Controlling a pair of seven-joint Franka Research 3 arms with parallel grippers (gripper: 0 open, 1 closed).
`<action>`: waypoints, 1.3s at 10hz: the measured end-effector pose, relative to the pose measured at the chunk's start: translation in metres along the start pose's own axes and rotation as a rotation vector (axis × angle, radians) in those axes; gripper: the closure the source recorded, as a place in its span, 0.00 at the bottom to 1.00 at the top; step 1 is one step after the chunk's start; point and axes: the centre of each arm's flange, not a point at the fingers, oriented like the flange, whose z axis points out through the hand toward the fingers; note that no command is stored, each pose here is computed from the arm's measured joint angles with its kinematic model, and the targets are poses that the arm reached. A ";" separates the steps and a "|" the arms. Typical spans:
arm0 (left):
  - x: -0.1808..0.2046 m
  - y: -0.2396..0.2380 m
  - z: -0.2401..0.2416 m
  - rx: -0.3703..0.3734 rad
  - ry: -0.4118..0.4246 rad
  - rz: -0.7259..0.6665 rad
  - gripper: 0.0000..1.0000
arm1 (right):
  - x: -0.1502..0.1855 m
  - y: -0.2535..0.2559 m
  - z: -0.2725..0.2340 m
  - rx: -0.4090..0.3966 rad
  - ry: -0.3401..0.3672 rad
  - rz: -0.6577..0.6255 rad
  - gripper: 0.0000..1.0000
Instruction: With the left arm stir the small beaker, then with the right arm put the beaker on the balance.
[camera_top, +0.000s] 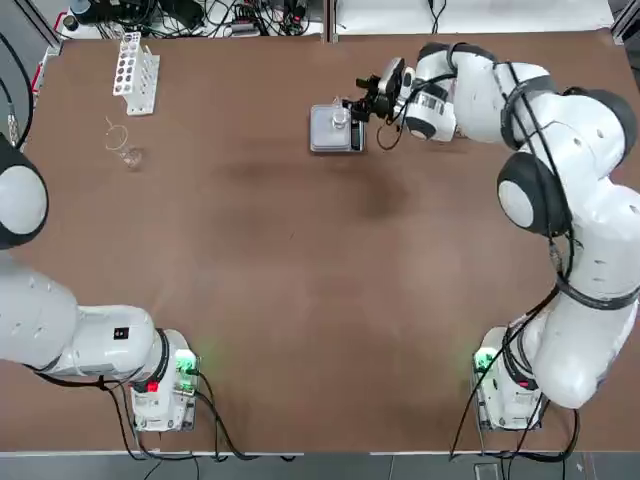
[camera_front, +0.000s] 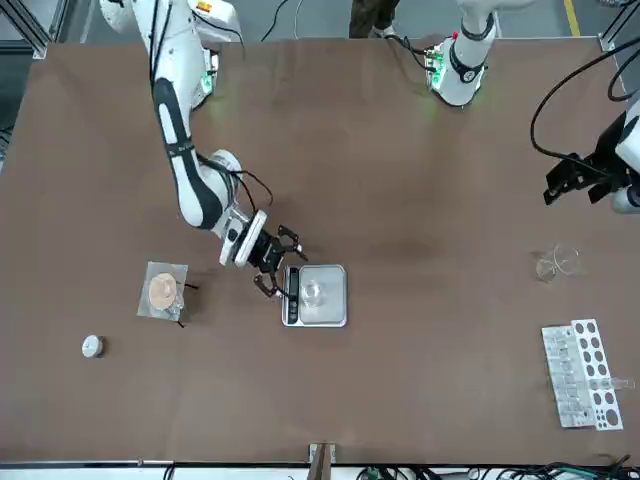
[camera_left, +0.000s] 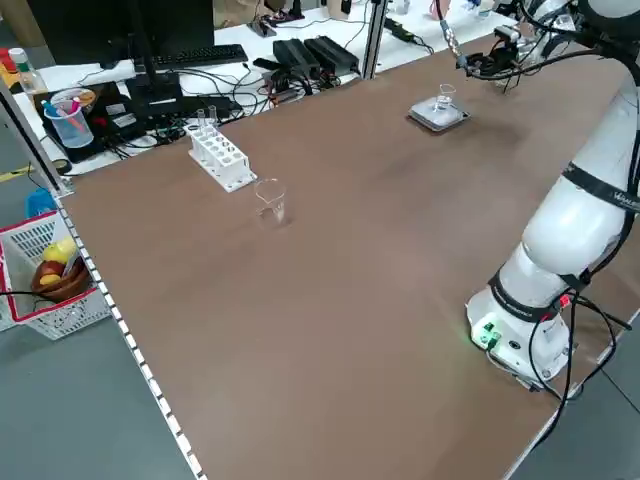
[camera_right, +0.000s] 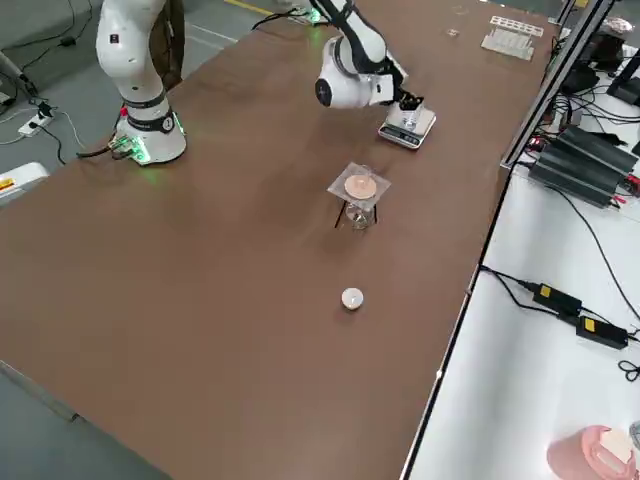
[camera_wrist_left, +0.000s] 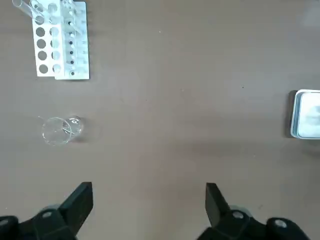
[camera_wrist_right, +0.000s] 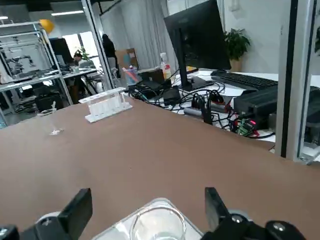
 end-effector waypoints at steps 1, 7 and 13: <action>0.000 0.000 0.000 0.000 0.000 0.000 0.00 | 0.011 -0.005 -0.005 -0.040 -0.032 0.016 0.01; 0.000 0.000 0.000 0.000 0.000 0.000 0.00 | 0.055 -0.003 -0.021 -0.087 -0.166 0.071 0.01; 0.000 0.000 0.000 0.000 0.000 0.000 0.00 | 0.121 0.008 -0.037 -0.177 -0.239 0.294 0.01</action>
